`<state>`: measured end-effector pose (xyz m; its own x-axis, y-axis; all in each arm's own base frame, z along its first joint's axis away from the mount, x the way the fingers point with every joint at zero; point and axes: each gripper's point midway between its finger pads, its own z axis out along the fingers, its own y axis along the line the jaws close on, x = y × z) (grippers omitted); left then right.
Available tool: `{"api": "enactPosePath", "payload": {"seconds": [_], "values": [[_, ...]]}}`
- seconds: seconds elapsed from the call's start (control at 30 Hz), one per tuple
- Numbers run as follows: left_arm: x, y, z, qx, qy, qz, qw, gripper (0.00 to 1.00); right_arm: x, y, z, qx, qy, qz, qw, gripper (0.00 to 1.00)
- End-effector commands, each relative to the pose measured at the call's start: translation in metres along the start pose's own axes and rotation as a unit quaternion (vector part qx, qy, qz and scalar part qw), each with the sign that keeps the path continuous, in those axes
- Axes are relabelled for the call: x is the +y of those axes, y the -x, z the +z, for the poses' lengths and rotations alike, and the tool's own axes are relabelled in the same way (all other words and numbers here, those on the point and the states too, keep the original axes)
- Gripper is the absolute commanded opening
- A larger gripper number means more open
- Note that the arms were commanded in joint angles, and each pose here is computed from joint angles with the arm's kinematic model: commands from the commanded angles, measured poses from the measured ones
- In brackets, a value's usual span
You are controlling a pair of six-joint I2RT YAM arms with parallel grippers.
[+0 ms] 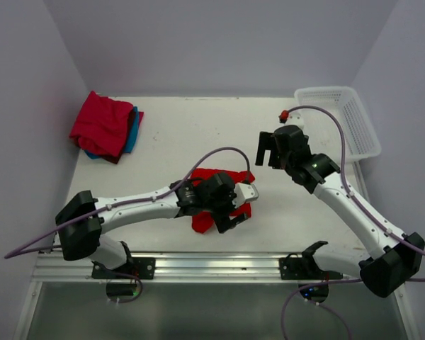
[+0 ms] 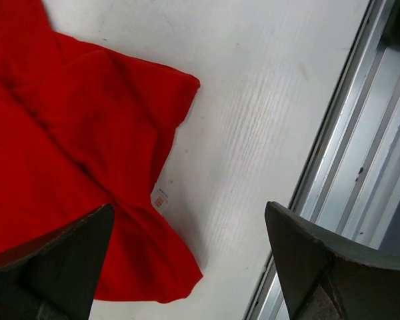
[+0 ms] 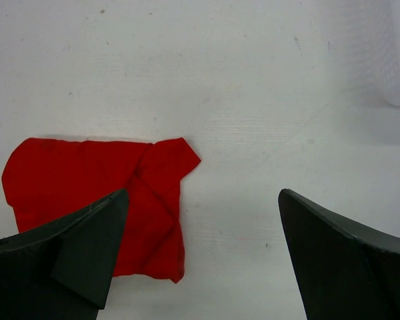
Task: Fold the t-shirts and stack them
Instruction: Flatten out the tshirt
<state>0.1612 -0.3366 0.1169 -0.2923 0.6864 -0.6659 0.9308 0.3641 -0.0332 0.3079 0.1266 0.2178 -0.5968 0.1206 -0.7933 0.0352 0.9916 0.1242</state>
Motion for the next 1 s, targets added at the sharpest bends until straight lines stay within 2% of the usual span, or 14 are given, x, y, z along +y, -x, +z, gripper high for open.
{"api": "enactPosePath", "payload": {"seconds": [0.0,0.17,0.43,0.53,0.6,0.8,0.87,0.97], "values": [[-0.002,0.002,0.018,0.012,0.017,0.044,0.999,0.98,-0.009,0.011,-0.013,-0.026,-0.013,0.016,0.999,0.99],[0.019,-0.021,0.042,0.046,0.081,0.048,0.994,0.96,-0.015,0.023,-0.033,-0.054,-0.009,0.024,0.998,0.99],[0.058,-0.027,0.061,0.053,0.191,0.051,0.979,0.94,-0.03,0.031,-0.055,-0.08,-0.017,0.018,0.996,0.95],[0.069,-0.03,0.066,0.06,0.223,0.052,0.972,0.92,-0.036,0.029,-0.059,-0.083,-0.024,0.014,0.996,0.9],[0.073,-0.029,0.069,0.061,0.236,0.052,0.968,0.9,-0.038,0.027,-0.06,-0.083,-0.026,0.011,0.996,0.82],[0.079,-0.002,0.05,0.032,0.26,0.034,0.964,0.77,-0.041,0.026,-0.06,-0.085,-0.032,0.01,0.996,0.53],[0.078,0.015,0.035,0.018,0.262,0.027,0.964,0.73,-0.04,0.025,-0.058,-0.082,-0.032,0.009,0.996,0.5],[0.075,0.031,0.021,0.007,0.258,0.017,0.966,0.75,-0.039,0.025,-0.056,-0.079,-0.032,0.011,0.996,0.51]]}}
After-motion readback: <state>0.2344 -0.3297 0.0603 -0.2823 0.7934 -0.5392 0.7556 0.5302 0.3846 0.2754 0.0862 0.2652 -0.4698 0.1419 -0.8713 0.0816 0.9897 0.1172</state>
